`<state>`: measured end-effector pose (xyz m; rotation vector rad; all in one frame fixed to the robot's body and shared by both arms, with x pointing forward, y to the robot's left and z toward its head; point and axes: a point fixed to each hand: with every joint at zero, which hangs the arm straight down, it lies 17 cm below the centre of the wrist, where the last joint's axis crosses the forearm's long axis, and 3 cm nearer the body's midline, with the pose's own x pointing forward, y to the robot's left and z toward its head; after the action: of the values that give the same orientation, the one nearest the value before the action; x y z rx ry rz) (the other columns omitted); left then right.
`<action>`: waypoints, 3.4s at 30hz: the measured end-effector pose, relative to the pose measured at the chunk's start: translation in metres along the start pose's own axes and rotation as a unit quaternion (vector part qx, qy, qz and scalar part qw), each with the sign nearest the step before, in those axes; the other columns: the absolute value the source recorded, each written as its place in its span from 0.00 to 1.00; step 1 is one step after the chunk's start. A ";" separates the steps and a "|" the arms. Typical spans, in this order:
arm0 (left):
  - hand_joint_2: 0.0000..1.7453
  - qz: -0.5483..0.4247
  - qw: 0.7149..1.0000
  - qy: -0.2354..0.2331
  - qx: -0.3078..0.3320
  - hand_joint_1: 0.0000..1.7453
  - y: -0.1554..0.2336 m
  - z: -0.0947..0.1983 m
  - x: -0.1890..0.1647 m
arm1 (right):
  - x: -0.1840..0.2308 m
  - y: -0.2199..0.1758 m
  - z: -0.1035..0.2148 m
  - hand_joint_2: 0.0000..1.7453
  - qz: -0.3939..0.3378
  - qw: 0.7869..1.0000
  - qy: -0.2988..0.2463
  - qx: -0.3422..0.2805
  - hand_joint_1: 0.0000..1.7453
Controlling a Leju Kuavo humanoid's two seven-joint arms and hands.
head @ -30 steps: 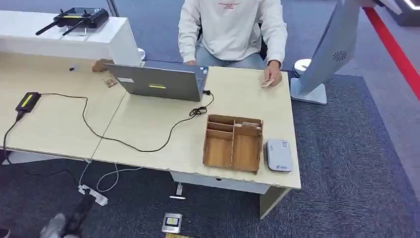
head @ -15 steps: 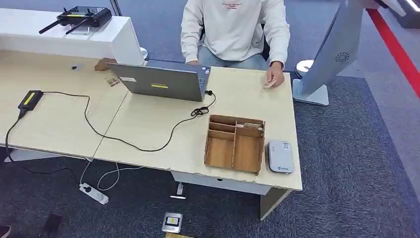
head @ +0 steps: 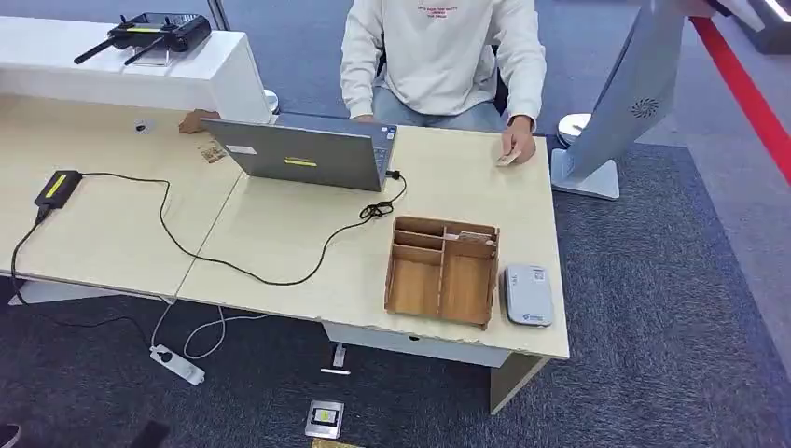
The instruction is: Pass the card to the sensor for recognition and then transmit it.
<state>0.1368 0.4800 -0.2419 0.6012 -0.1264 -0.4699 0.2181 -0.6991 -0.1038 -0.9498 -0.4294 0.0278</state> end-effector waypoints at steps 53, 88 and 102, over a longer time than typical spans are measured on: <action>1.00 -0.055 0.989 -0.137 -0.023 0.00 -0.014 0.009 0.047 | 0.552 0.033 0.438 1.00 0.098 0.664 -0.738 -0.063 0.00; 1.00 -0.088 0.989 -0.120 -0.026 0.00 -0.016 0.007 0.036 | 0.544 0.144 0.400 1.00 0.200 0.710 -0.671 0.074 0.00; 1.00 -0.107 0.983 -0.147 -0.014 0.00 -0.013 0.008 0.045 | 0.534 0.153 0.385 1.00 0.220 0.725 -0.646 0.093 0.00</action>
<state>0.1697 0.4457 -0.2432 0.5172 -0.3387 -0.7671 0.5900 -0.1966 0.1526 -0.6783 -1.4479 1.2205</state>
